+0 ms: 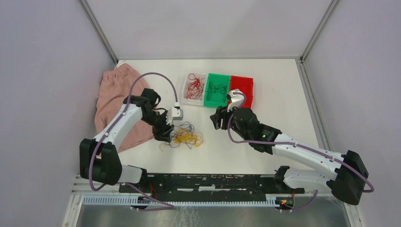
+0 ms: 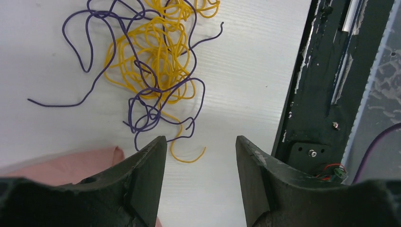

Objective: Untangle the cables
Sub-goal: Untie the cable.

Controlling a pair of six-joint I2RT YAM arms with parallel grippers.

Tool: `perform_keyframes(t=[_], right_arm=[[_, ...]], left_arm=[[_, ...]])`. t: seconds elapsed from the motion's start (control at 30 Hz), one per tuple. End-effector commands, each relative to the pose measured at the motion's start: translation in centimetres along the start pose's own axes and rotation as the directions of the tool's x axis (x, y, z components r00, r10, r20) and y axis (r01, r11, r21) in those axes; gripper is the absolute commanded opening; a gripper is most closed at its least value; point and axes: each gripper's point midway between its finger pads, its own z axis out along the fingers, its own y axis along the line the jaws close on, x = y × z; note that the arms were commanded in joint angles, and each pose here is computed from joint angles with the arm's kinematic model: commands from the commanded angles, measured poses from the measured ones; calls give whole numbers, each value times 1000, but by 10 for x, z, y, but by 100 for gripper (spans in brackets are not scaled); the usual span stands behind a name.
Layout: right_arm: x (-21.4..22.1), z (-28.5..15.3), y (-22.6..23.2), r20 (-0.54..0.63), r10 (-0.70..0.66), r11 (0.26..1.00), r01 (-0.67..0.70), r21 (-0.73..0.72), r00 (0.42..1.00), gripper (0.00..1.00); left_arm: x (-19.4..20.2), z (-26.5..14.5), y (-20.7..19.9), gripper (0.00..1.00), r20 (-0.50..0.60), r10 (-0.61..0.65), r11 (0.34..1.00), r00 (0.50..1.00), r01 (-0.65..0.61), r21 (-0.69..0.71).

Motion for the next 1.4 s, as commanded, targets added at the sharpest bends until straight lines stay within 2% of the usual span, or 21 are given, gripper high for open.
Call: perform_keyframes(t=[0.0, 0.2, 0.37, 0.6, 0.8, 1.07, 1.23, 1.37], right_arm=[[-32, -1, 16, 66, 46, 998, -42, -47, 997, 63], [-33, -3, 15, 68, 41, 998, -39, -40, 997, 62], [-35, -3, 14, 70, 41, 999, -39, -36, 997, 62], [-37, -6, 13, 78, 42, 999, -39, -35, 996, 61], [-36, -7, 11, 79, 42, 999, -39, -31, 996, 61], [-34, -4, 14, 75, 47, 998, -44, -40, 996, 60], [-33, -6, 12, 73, 49, 998, -46, -36, 996, 59], [-33, -10, 8, 83, 51, 999, -49, -22, 995, 59]], left_arm=[[-13, 9, 16, 63, 24, 179, 983, 984, -178, -38], [-8, 24, 38, 63, -45, 254, 965, 966, -256, -55], [0, 35, 52, 63, -84, 270, 961, 959, -274, -37], [0, 44, 69, 57, -99, 291, 953, 951, -298, -56], [-7, 39, 75, 56, -101, 310, 946, 945, -318, -69], [-10, 26, 69, 67, -121, 380, 921, 917, -387, -39], [10, 37, 60, 64, -158, 343, 939, 926, -338, 57], [19, 42, 67, 59, -188, 349, 937, 918, -349, 35]])
